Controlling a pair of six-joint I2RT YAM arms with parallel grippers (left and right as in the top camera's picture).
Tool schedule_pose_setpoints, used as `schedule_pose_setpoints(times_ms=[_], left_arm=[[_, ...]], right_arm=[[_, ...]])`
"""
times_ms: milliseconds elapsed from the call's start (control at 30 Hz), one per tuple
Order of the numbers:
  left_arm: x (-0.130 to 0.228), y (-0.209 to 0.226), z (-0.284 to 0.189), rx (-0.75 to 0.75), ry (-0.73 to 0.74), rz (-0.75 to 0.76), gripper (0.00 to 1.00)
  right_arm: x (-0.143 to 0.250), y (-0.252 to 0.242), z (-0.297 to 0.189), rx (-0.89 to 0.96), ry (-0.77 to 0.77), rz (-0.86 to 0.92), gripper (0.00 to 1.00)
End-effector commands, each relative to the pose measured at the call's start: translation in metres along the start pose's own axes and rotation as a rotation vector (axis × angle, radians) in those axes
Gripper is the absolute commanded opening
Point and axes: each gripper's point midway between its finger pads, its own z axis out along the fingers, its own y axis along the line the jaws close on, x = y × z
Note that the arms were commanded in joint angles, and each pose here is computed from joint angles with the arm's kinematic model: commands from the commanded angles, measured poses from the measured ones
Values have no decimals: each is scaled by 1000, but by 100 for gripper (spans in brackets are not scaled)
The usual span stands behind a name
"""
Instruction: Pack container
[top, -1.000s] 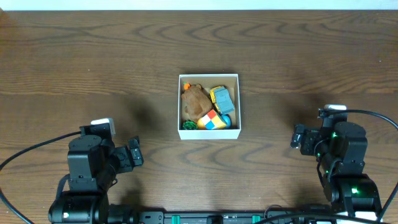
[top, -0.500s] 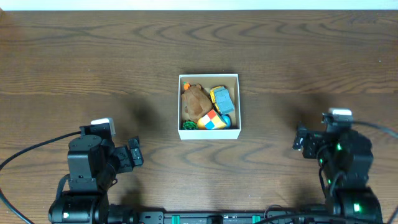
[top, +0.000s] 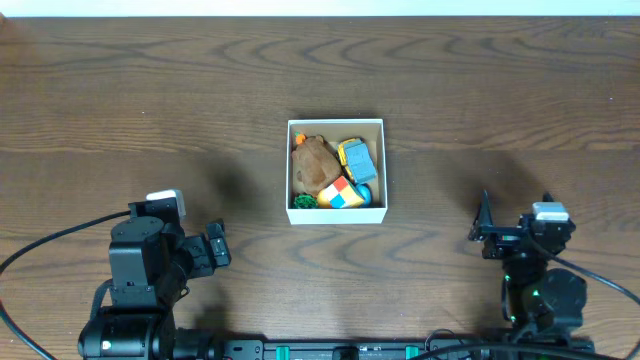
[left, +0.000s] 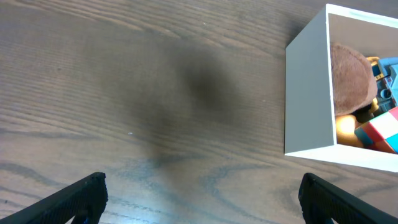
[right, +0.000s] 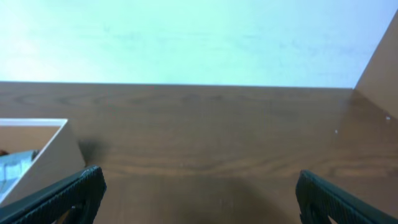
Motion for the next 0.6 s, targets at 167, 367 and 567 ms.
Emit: schedule_pose_setpoints(times_ms=[167,367,567], left_arm=[[1,3,2,-16,2,-13,98],[1,3,2,-16,2,-13,98],[1,3,2,-16,2,-13,98]], right_arm=[[19,0,5,5,-93,-94,99],[41,0,1,-4,-12,-102,99],[40,2,1,-16,-13,-102,99]])
